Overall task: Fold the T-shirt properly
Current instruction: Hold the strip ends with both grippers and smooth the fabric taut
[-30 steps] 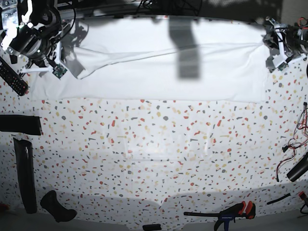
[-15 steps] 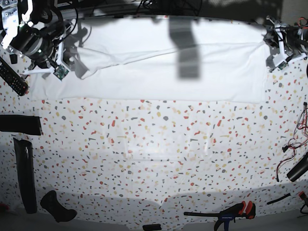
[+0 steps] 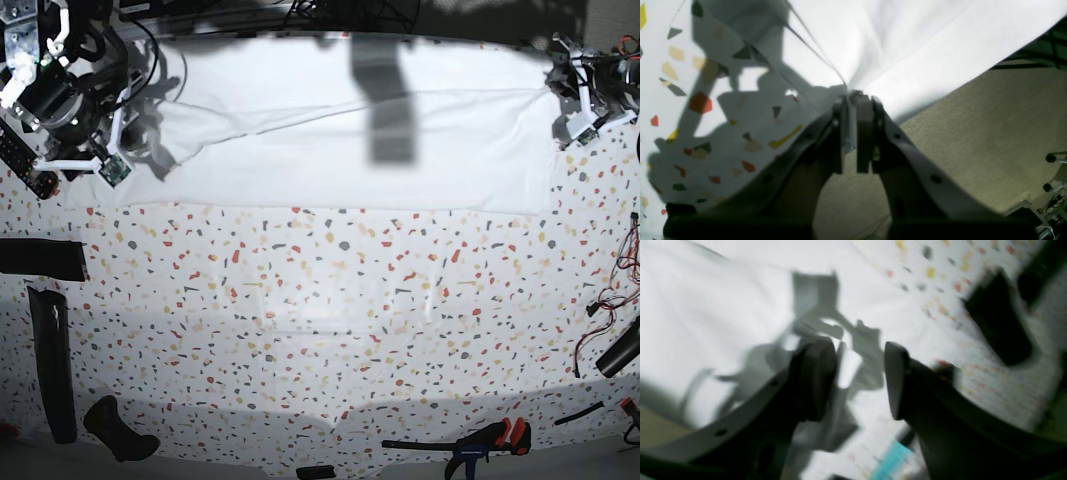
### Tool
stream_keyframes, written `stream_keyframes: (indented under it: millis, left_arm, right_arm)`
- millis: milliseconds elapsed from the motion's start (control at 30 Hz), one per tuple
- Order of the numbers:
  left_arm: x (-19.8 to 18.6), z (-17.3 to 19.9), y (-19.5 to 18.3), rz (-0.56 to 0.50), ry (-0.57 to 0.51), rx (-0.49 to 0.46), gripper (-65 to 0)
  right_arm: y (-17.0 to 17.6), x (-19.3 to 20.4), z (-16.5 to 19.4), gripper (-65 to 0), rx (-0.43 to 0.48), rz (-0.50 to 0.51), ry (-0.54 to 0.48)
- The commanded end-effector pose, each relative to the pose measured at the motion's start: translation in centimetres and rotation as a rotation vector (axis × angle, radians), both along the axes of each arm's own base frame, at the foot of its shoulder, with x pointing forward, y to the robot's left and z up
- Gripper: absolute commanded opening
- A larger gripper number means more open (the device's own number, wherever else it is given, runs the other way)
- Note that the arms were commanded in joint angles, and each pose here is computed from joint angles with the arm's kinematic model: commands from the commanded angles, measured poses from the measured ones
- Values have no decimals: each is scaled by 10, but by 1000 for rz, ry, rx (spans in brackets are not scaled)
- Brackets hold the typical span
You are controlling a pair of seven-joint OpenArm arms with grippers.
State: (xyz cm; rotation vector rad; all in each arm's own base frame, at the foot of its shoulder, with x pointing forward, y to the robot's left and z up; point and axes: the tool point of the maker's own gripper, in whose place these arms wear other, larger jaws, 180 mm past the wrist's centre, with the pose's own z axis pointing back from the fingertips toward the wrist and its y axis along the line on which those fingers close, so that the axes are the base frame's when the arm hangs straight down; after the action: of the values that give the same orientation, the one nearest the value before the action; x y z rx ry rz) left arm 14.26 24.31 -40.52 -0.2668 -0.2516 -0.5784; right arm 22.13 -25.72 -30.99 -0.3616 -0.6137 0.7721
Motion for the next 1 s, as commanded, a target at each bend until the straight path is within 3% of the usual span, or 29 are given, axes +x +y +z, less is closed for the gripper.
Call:
stream_keyframes:
  millis: [0, 167, 333, 433, 633, 700, 800, 967]
  left_arm:
    - [5, 7, 3, -14, -19, 6, -600]
    - [1, 5, 6, -18, 0, 19, -600]
    - [-5, 3, 10, -25, 35, 44, -600]
    - [-5, 3, 10, -25, 35, 44, -600]
    - [-5, 3, 10, -25, 35, 44, -600]
    - [-5, 3, 9, -25, 34, 43, -600]
    - [-5, 3, 9, -24, 34, 42, -600]
    - [-5, 3, 9, -25, 34, 43, -600]
  right_arm:
    - [-10, 9, 14, -367, -47, -26, -61]
    - [-47, 18, 36, -367, -186, -184, -187]
    - [-51, 15, 35, -367, -195, -213, -174]
    - [-31, 19, 35, -368, -80, -182, -188]
    - [52, 11, 29, -368, 324, 24, -91]
    - [62, 7, 27, -368, 365, 51, -71]
    - [63, 4, 18, -368, 394, 16, -58]
    - [66, -26, -14, -368, 395, -14, 60]
